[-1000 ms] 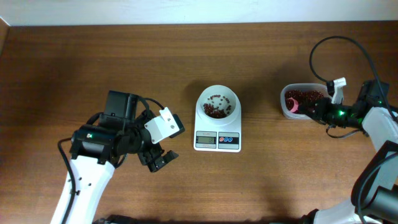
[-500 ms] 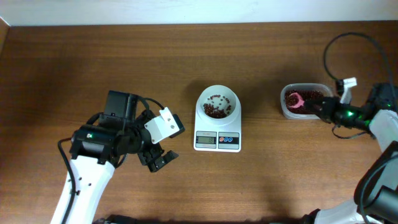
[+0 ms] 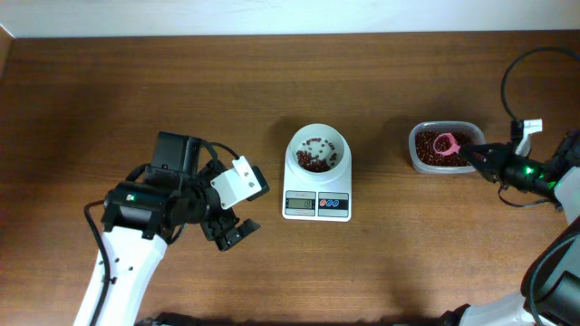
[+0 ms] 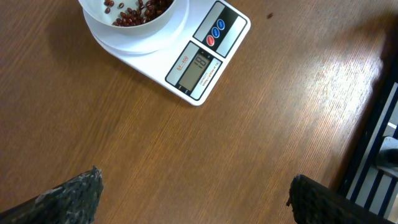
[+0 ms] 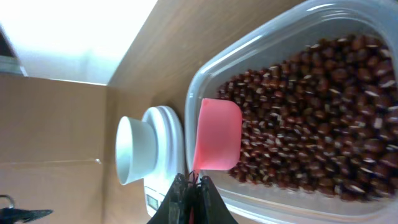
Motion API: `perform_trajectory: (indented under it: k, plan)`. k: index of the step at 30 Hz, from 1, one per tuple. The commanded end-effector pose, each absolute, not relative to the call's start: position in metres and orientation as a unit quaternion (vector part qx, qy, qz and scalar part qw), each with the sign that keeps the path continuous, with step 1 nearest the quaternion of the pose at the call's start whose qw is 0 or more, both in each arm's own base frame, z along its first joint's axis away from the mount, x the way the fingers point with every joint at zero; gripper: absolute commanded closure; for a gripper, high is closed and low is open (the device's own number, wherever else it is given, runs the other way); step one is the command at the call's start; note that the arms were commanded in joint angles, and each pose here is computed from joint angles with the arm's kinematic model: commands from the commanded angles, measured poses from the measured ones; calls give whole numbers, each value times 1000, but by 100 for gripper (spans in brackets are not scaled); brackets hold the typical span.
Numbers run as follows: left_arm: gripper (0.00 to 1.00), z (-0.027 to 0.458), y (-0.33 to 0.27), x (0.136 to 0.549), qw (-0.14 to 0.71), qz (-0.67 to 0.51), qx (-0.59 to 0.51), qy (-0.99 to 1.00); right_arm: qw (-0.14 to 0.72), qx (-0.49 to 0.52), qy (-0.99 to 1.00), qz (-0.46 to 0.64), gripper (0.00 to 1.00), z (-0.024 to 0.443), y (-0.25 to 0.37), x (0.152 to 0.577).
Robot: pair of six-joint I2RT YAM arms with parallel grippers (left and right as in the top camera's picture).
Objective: Scoop and weigh 50g on scale
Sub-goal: 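Lift the filled scoop and carry it over the scale bowl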
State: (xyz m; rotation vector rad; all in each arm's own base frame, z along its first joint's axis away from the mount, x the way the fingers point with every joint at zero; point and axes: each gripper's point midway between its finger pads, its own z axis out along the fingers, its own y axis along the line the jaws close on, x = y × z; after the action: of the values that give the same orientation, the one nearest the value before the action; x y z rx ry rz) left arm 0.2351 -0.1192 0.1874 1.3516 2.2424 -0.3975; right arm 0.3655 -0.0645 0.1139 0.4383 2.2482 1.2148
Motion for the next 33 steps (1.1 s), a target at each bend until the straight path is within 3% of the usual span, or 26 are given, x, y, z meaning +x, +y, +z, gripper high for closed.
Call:
perform_trajectory:
  k: [1,9,24,33]
  plan:
    - [1,186,-120,234,245,-149,500,817,281,155,805,499,96,131,-58,367]
    - [1,186,-120,234,245,-149,500,817,271,122,765,571,96,155,-26,368]
    - [1,186,-120,234,245,-149,500,817,136,-46,771,620,96,160,144,355]
    - [1,186,-120,234,245,-149,500,817,161,-91,795,577,96,152,179,368]
